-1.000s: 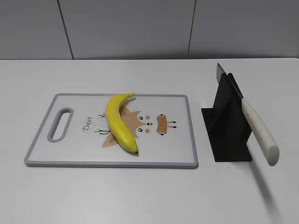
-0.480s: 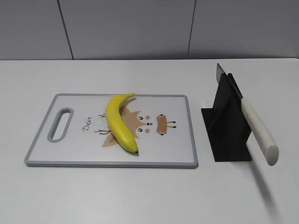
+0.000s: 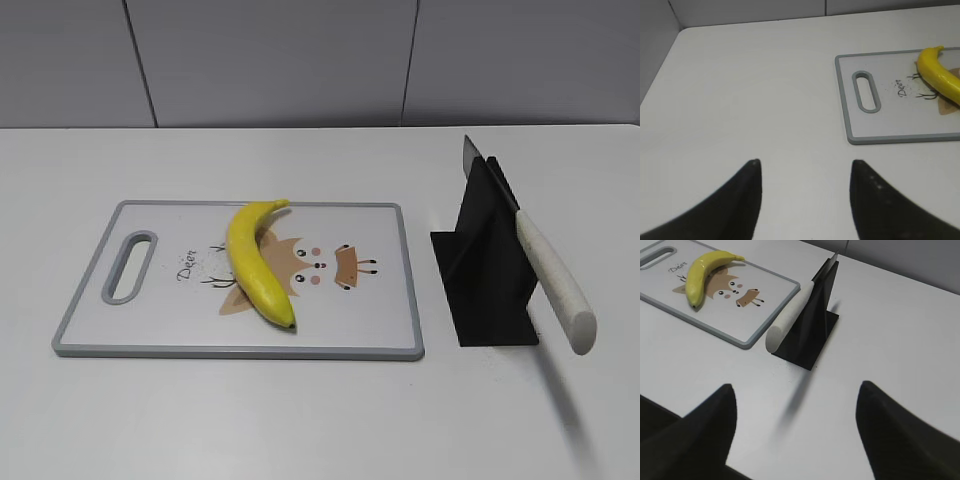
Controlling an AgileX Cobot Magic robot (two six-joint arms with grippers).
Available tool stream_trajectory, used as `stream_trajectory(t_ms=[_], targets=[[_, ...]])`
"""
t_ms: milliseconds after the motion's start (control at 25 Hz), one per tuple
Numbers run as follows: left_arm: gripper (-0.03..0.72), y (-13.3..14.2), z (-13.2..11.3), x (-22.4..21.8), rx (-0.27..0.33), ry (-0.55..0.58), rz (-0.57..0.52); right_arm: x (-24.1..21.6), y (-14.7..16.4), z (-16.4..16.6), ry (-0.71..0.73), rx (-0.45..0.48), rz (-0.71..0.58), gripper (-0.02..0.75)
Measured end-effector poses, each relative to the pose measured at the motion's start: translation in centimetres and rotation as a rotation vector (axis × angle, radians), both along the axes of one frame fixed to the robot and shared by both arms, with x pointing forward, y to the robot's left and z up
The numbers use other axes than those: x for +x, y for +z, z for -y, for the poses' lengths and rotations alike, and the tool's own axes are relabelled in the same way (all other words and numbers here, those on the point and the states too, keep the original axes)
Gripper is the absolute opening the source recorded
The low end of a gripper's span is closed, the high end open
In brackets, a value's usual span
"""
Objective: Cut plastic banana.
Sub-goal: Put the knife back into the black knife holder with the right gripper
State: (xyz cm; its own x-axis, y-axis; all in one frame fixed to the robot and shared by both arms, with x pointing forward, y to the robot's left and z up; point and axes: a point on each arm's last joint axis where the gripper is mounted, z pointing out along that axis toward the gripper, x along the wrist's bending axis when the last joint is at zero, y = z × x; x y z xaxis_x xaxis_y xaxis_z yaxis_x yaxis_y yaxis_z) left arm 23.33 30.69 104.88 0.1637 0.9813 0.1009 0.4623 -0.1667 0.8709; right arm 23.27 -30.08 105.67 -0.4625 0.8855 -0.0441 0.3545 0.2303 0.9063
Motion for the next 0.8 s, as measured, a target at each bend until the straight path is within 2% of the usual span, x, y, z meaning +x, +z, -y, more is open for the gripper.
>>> stream_trajectory(t_ms=[160,560,800], targets=[[0.529,0.0,0.0,0.0,0.0,0.0,0.0,0.0,0.0,-0.03,-0.049,0.0,0.0,0.577],[0.51,0.0,0.0,0.0,0.0,0.0,0.0,0.01,0.01,-0.19,-0.319,-0.001,0.001,0.577],[0.485,0.0,0.0,0.0,0.0,0.0,0.0,0.02,0.01,-0.22,-0.364,-0.002,0.001,0.577]])
